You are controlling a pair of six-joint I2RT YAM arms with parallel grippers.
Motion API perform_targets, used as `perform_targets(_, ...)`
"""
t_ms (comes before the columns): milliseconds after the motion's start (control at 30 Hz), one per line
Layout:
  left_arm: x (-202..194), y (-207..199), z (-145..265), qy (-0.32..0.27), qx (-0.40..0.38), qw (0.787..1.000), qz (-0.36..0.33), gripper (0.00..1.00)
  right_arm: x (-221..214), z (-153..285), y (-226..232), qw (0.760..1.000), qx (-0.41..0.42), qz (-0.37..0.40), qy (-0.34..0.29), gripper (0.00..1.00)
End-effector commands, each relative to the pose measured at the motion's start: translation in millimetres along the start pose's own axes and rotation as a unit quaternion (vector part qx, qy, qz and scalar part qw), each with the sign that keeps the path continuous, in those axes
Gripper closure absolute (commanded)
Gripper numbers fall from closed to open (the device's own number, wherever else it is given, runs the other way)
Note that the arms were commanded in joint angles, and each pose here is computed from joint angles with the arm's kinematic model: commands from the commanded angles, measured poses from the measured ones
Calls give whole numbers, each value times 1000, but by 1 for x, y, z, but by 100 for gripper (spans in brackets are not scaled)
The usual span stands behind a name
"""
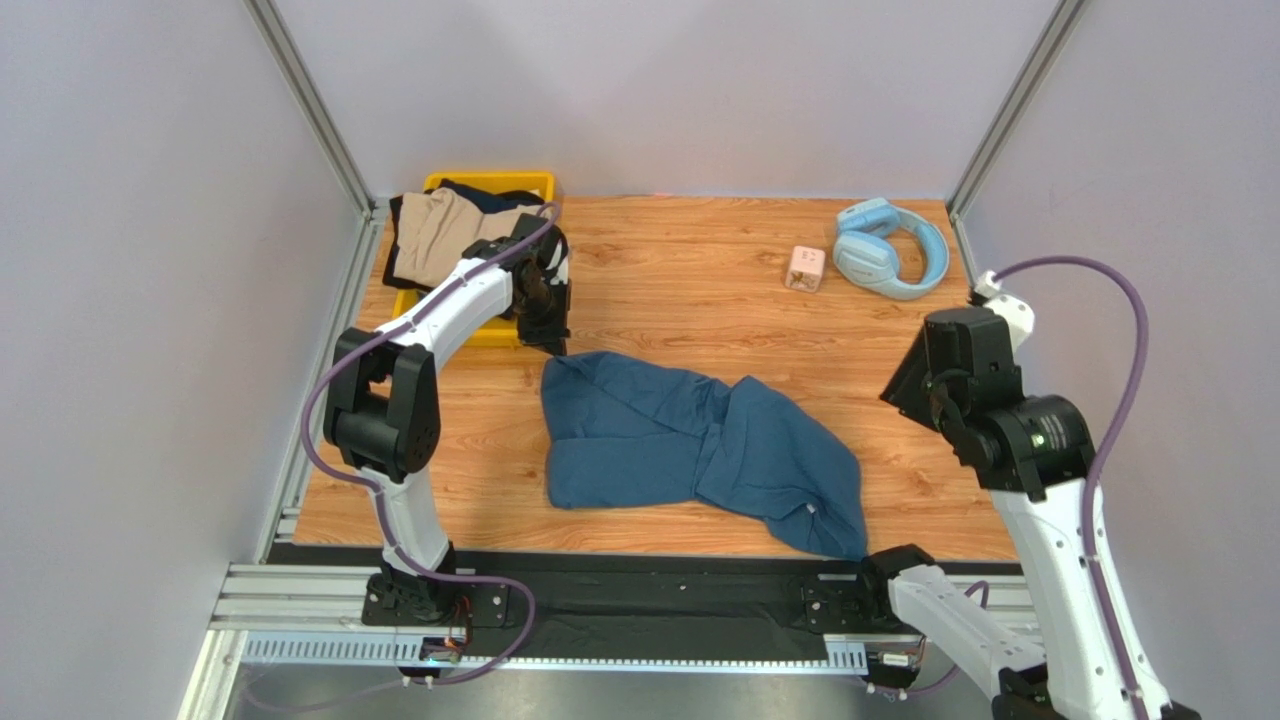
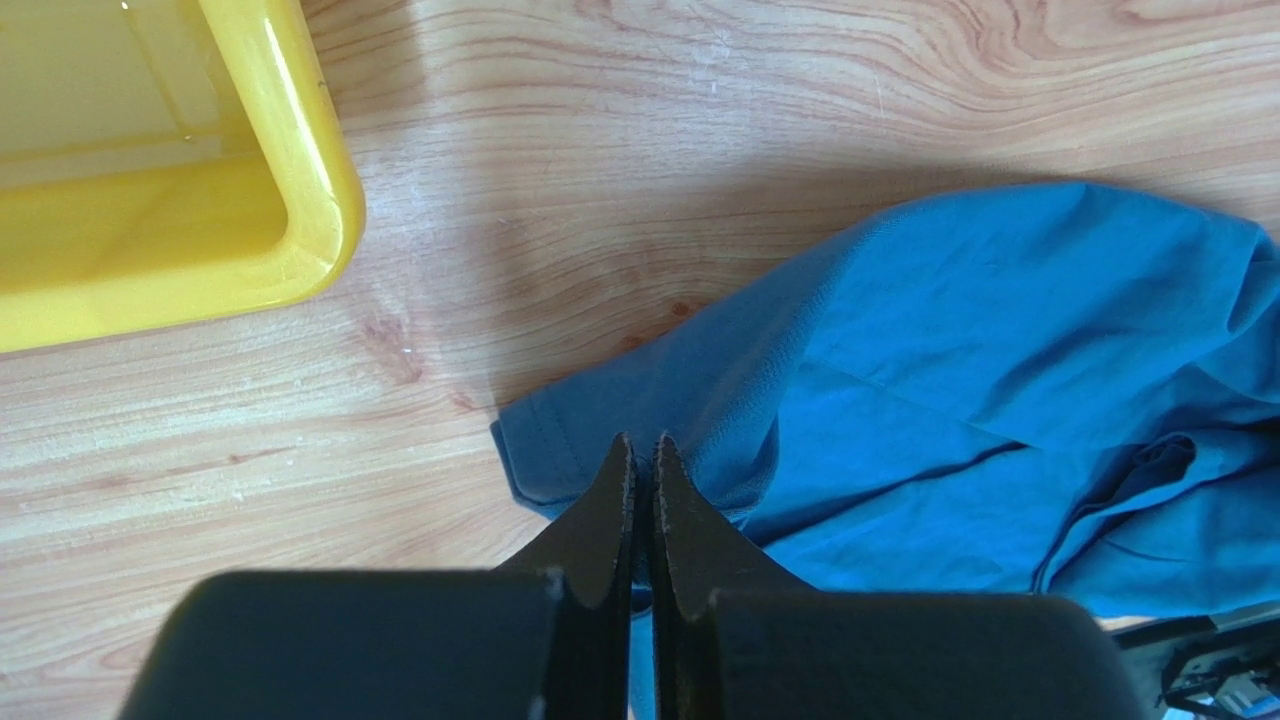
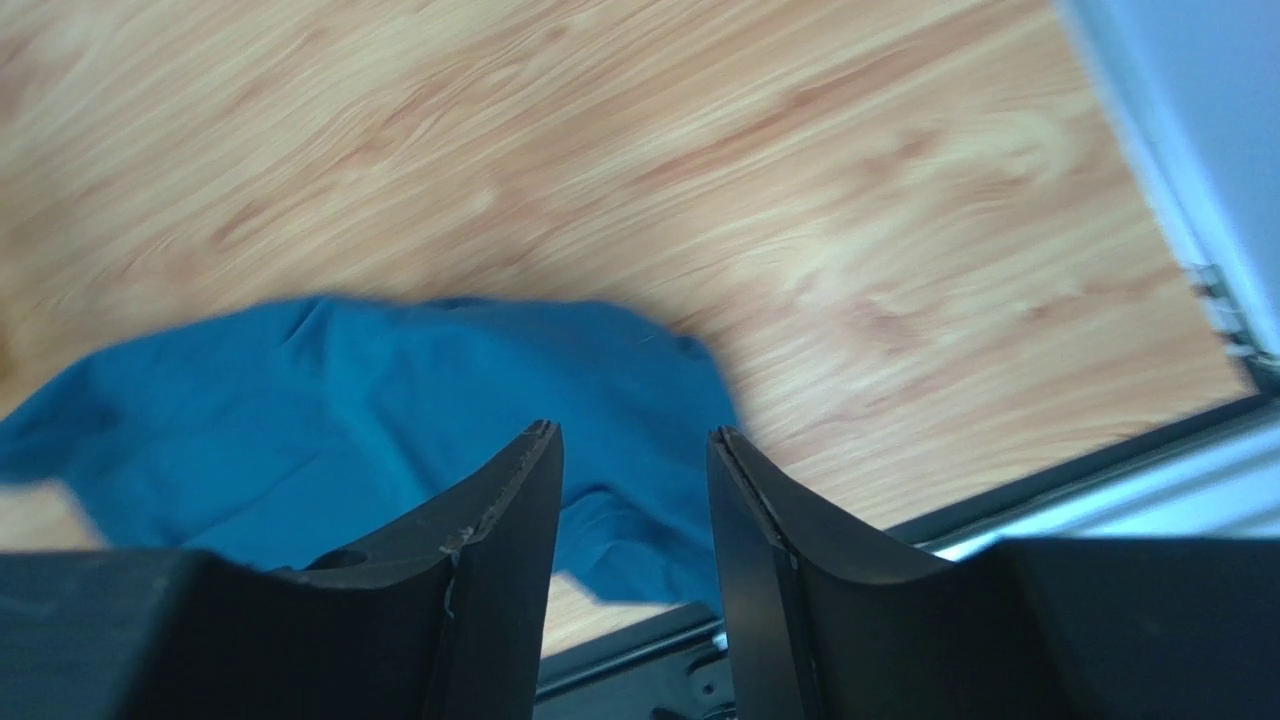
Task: Fold and stack the t-shirts
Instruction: Flatten the tshirt out
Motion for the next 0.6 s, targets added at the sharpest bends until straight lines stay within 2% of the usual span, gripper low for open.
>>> perform_targets(0, -2, -5, 17, -11, -18, 1000, -10, 100, 0, -12, 68, 979, 179, 22, 95, 54)
perform_targets(67, -5, -5, 18, -7, -22, 1000, -8, 100, -9, -16, 86, 963, 223, 26, 148, 52)
perform_targets(133, -6, -6, 20, -8, -26, 1000, -6, 100, -20, -28, 98, 950, 232, 42, 203, 52)
perform_targets(233, -10, -6, 20, -6, -30, 1000, -2, 100, -34, -43, 111, 936, 239, 60, 252, 50)
perform_targets(567, -34, 2, 17, 6, -38, 999, 8, 100, -88, -71, 145, 900, 224, 137, 349, 46)
Point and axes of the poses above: each gripper's point midway between its finger pads, its own z axis back along the fingers, its own y axis along the line the jaws close on, x = y × z, the point moved 5 cm from there along z, back along the fingers, and after that the axes turned 8 degrees about z, right-handed, at the moved point
